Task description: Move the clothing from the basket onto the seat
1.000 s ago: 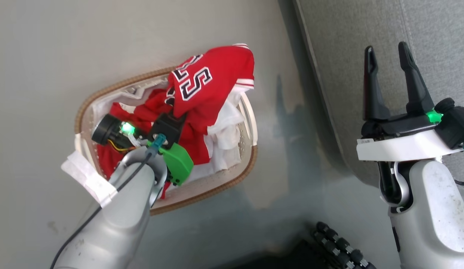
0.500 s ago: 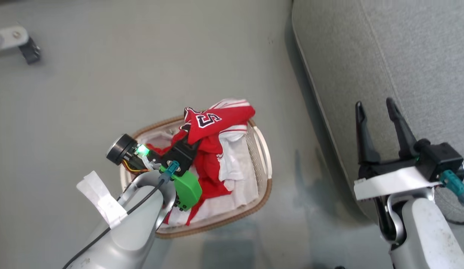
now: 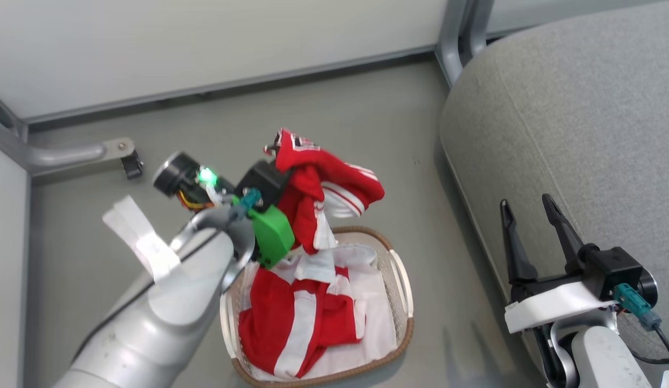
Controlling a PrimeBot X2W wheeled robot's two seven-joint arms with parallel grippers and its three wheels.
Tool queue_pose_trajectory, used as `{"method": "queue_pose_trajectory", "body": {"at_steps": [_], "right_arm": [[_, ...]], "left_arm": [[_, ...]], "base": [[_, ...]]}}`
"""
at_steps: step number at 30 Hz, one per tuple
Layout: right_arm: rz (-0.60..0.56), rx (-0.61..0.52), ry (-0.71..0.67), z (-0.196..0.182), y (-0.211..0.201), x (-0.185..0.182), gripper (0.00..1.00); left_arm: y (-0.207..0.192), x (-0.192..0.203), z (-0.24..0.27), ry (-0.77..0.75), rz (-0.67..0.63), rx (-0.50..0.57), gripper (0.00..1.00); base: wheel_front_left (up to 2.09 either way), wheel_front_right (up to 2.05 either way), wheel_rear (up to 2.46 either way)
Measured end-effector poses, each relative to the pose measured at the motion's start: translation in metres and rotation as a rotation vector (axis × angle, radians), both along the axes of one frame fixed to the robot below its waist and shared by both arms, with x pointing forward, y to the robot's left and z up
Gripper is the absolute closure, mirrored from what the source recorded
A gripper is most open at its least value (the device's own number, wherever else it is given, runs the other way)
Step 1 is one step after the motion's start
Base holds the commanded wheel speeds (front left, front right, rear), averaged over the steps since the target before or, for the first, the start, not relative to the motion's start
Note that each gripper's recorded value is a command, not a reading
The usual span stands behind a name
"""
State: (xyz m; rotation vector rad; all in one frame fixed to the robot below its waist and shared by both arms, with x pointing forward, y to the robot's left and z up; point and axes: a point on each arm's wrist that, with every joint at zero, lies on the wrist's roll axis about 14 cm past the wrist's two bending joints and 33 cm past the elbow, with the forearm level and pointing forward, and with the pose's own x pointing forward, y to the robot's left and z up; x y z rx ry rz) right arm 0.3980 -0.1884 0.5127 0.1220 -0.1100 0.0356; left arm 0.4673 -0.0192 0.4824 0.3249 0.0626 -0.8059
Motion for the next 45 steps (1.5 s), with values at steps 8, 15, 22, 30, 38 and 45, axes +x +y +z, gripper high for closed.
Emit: {"method": "queue_pose_trajectory", "body": {"at_steps": [8, 15, 22, 30, 38, 45], "right_arm": [[0.081, -0.003, -0.073, 0.026, 0.027, -0.005, 0.0], [0.192, -0.02, -0.143, 0.05, 0.065, 0.001, 0.0], [0.262, -0.038, -0.186, 0.065, 0.088, 0.004, 0.0], [0.375, -0.065, -0.201, 0.068, 0.125, -0.002, 0.0], [0.504, -0.171, -0.245, 0.079, 0.167, 0.0, 0.0], [0.563, -0.258, -0.252, 0.078, 0.187, 0.004, 0.0]], "left_arm": [[0.004, 0.012, 0.107, -0.184, 0.005, -0.039, 1.0], [0.001, 0.014, 0.161, -0.229, 0.005, -0.142, 1.0], [0.001, 0.012, 0.186, -0.237, 0.002, -0.203, 1.0], [0.001, 0.002, 0.197, -0.244, -0.007, -0.215, 1.0], [-0.007, -0.012, 0.204, -0.25, -0.042, -0.226, 1.0], [-0.017, -0.031, 0.209, -0.25, -0.079, -0.238, 1.0]], "base": [[0.0, 0.0, 0.0], [0.0, 0.0, 0.0], [0.0, 0.0, 0.0], [0.0, 0.0, 0.0], [0.0, 0.0, 0.0], [0.0, 0.0, 0.0]]}}
